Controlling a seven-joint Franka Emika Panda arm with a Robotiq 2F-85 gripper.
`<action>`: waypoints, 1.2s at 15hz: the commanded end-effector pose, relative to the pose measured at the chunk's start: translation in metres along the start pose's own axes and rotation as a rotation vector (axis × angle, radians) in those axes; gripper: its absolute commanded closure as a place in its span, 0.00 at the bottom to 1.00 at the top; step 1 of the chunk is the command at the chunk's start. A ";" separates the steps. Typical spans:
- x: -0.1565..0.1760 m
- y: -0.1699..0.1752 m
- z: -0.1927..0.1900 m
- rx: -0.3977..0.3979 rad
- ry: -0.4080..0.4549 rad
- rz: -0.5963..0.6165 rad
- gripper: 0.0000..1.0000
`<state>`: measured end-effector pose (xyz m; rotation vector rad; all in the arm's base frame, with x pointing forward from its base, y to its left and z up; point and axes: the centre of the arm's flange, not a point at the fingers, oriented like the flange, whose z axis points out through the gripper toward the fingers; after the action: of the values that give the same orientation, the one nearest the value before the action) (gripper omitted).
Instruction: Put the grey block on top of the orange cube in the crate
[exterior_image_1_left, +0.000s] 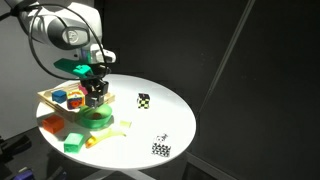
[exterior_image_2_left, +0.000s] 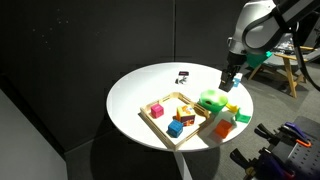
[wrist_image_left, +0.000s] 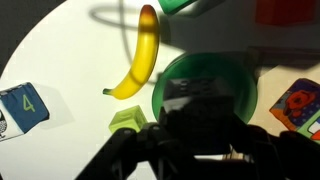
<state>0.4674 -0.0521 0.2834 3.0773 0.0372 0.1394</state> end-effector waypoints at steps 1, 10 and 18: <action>0.012 -0.010 -0.005 -0.025 0.024 -0.023 0.69; 0.025 -0.051 -0.008 -0.033 0.100 -0.222 0.69; 0.022 -0.101 -0.017 -0.008 0.134 -0.419 0.69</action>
<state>0.4849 0.0394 0.2899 2.9838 0.5724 0.2924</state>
